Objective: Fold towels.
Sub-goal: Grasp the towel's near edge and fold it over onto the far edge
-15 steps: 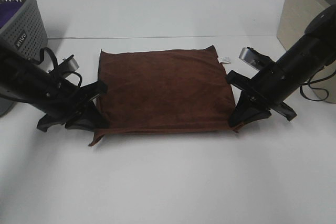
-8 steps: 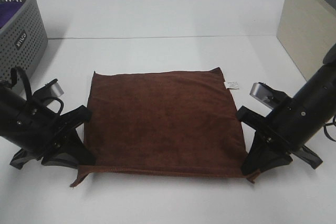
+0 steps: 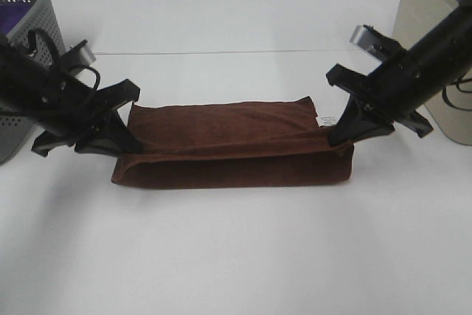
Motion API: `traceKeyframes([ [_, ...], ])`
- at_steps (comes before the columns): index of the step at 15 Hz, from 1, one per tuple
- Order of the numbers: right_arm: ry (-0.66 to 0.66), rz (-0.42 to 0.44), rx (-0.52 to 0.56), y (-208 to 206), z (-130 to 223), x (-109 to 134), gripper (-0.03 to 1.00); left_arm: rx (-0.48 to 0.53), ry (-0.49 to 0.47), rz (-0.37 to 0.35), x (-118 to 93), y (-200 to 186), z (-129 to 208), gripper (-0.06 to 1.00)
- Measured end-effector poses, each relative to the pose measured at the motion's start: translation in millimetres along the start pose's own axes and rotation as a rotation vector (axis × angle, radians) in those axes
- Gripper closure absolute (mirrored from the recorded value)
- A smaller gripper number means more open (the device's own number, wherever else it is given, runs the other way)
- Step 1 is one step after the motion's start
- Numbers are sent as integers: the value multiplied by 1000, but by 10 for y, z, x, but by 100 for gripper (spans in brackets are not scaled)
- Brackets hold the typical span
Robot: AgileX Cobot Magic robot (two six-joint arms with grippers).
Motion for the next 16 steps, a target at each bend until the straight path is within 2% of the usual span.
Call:
traceKeyframes([
  [5, -45, 11, -66, 36, -656, -128, 97, -95, 60, -43, -154, 103, -716, 93],
  [8, -53, 23, -70, 204, -888, -292, 97, -110, 78, -51, -134, 290, -980, 93],
  [12, -52, 36, -107, 365, -1136, -449, 97, -151, 82, -71, -47, 436, -1159, 93],
  [16, -18, 33, -114, 540, -1167, -561, 97, -178, 59, -87, 70, 569, -1227, 93],
])
Point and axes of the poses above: a point on each arm's last joint axis where the gripper is mounted, y pointing out along that axis toward the gripper, x along the wrist's bending axis when the last joint is at zero, z = x × y, the point moved 10 cm from there along y, pointing out along that axis toward the gripper, and after that the axes turned 10 degrees about -y, right-handed, at the moved point
